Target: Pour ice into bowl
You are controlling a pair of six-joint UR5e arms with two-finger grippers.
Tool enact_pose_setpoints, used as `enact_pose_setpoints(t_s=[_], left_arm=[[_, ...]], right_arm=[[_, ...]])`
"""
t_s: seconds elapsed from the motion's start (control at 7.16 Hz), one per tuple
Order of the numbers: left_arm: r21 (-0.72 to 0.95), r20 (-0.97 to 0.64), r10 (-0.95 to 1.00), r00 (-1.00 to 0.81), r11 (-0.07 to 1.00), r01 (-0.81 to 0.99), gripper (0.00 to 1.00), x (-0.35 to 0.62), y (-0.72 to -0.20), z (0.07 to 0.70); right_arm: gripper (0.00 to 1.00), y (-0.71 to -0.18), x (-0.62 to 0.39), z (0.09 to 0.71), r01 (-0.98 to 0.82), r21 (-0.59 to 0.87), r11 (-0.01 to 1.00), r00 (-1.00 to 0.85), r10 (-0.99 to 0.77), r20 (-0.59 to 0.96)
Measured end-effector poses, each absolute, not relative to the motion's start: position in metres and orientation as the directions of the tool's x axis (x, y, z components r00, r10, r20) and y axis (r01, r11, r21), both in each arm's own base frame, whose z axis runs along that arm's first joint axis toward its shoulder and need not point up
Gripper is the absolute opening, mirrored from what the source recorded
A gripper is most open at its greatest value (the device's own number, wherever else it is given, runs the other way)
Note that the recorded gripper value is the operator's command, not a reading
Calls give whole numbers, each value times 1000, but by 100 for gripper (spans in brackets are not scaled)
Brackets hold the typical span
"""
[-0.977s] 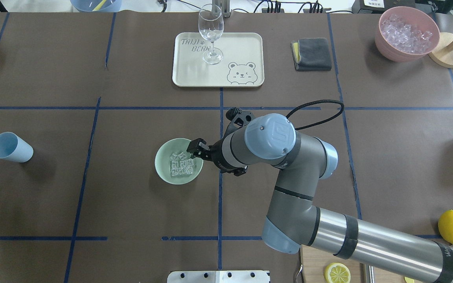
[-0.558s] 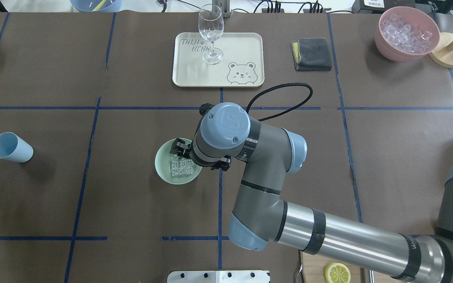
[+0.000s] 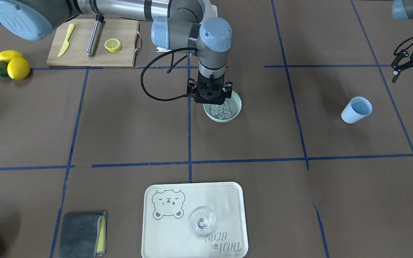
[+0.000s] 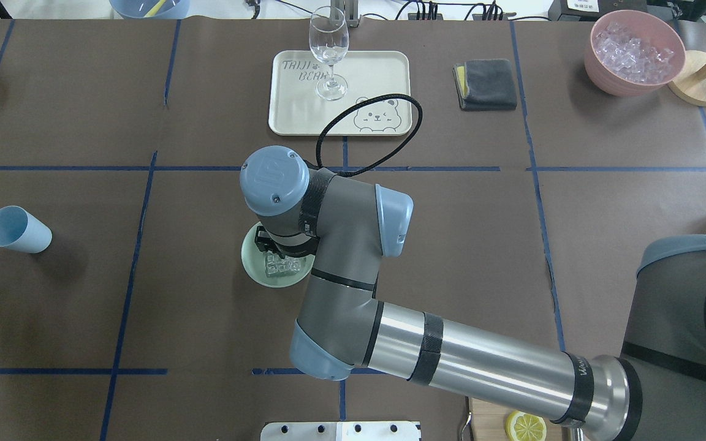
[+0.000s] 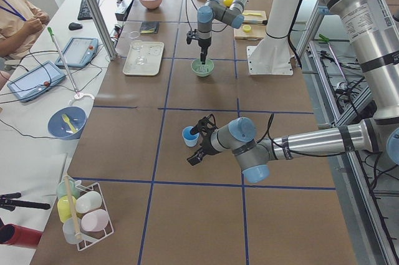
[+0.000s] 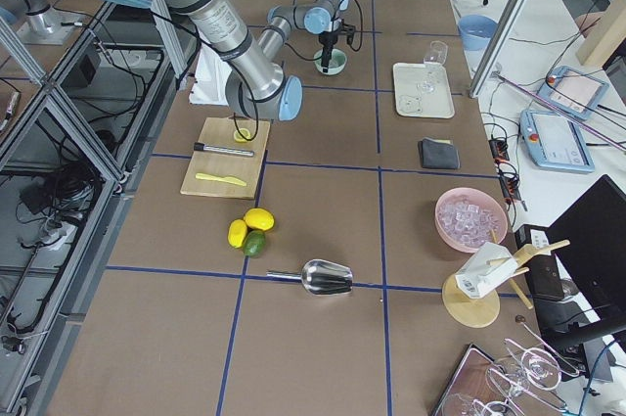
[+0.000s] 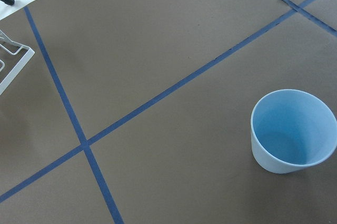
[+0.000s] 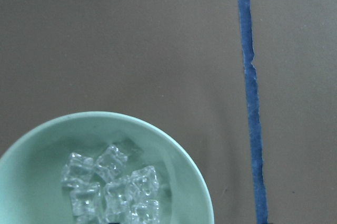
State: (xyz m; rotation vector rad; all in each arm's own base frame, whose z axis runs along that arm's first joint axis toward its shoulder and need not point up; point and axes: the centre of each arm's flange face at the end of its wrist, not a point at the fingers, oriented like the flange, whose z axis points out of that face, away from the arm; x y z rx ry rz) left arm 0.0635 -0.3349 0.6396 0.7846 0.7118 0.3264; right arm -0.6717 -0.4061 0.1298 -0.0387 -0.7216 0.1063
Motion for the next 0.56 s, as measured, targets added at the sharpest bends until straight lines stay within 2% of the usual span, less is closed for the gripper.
enact_pose_setpoints(t_s=[0.14,0.28,0.42,0.56], left_arm=[[739,-459,515,724,674,-11,100,63,-335,640],[739,-459,514,724,674,-10,100,63,-335,639],[739,-459,514,725,674,-10,100,63,-335,640],[739,-459,513,725,674,-9,100,63,-335,640]], right_arm=[[61,-405,-676,136,-74,-68,995,763,101,639],[12,-402,-679,140,-60,-62,996,770,86,633],[0,-400,-680,142,-39,-52,998,772,64,632],[0,-399,-680,144,-27,-43,999,773,48,633]])
